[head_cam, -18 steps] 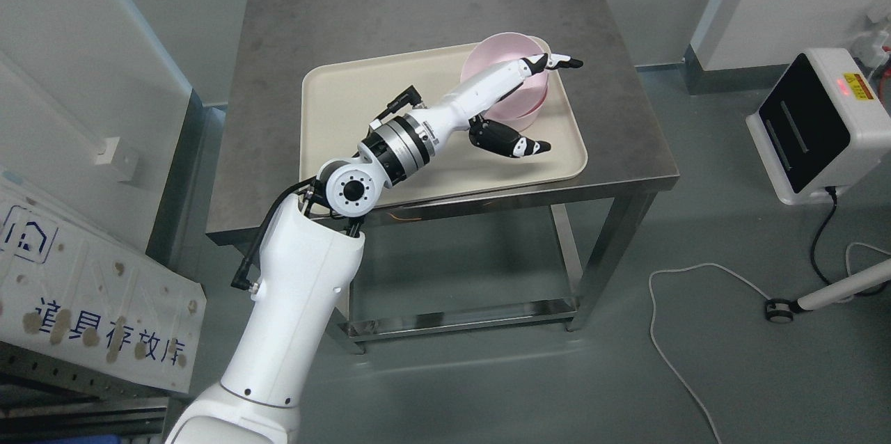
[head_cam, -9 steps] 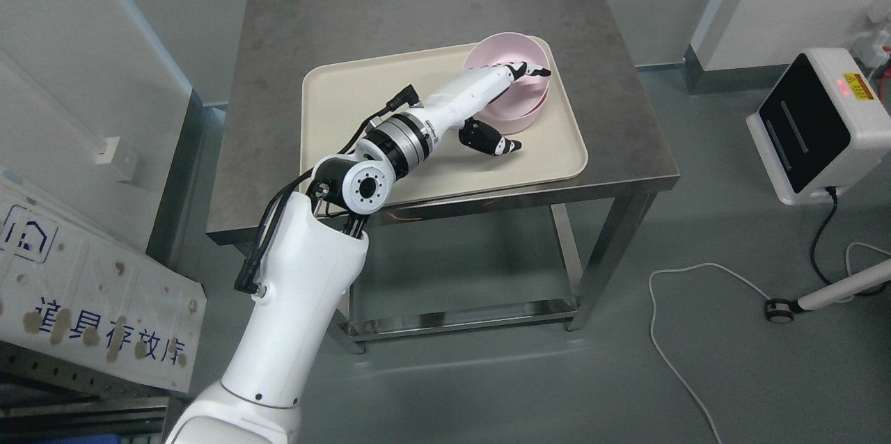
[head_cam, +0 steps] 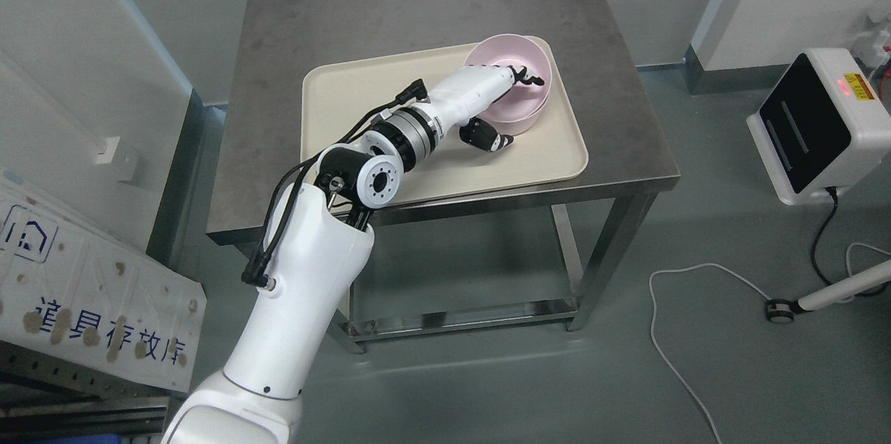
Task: Stack pink IKEA bowls on left shelf middle
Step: 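Grasp the rim of the stacked pink bowls with the left hand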
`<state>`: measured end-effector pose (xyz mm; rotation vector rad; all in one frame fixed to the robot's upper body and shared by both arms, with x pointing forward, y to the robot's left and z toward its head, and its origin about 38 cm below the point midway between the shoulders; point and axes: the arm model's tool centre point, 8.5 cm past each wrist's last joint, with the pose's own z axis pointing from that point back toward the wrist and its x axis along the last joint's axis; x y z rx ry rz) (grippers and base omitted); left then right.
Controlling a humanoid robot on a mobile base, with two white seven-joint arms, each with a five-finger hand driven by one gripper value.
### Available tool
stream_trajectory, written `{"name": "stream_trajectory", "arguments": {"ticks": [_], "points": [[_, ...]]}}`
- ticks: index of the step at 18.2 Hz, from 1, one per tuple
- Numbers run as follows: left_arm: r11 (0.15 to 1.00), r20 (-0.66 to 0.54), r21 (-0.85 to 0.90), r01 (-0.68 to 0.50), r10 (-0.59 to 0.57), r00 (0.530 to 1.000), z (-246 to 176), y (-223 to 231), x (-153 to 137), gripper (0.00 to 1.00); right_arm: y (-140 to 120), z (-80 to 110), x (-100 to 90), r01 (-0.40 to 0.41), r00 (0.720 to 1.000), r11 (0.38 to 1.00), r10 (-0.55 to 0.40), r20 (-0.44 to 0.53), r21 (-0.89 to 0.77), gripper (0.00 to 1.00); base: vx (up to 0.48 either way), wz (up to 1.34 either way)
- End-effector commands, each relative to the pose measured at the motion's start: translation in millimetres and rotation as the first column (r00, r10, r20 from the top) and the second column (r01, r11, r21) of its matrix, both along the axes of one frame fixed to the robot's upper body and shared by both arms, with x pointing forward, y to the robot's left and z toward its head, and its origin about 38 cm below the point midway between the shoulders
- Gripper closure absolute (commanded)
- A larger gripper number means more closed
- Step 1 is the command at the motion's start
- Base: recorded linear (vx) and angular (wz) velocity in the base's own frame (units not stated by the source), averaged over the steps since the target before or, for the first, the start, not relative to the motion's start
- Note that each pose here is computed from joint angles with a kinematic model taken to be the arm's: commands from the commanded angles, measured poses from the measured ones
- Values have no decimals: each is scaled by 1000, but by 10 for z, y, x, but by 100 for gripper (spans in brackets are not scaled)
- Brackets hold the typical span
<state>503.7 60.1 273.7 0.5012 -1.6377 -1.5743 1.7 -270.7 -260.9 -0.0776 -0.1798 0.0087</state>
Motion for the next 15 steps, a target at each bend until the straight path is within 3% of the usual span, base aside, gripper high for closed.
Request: {"name": "stream_trajectory", "arguments": {"ticks": [1, 5, 8, 10, 13, 15], "points": [[997, 8, 81, -12, 12, 1000, -45, 34, 72, 52, -119, 12, -1, 3, 1000, 1000, -3, 0, -23, 0, 2, 38], [993, -8, 119, -25, 27, 1000, -167, 86, 137, 56, -118, 12, -1, 2, 1000, 1000, -2, 0, -23, 0, 0, 0], [992, 8, 119, 34, -35, 999, -195, 178, 169, 86, -119, 12, -1, 3, 1000, 1000, -3, 0, -23, 0, 0, 0], [993, 24, 104, 50, -53, 998, -164, 258, 189, 98, -119, 12, -1, 3, 1000, 1000, -3, 0, -23, 0, 0, 0], [998, 43, 54, 24, -27, 999, -43, 396, 226, 100, -119, 12, -1, 3, 1000, 1000, -3, 0, -23, 0, 0, 0], [1000, 113, -6, 24, -23, 993, 260, 552, 257, 100, -119, 12, -1, 3, 1000, 1000, -3, 0, -23, 0, 0, 0]]}}
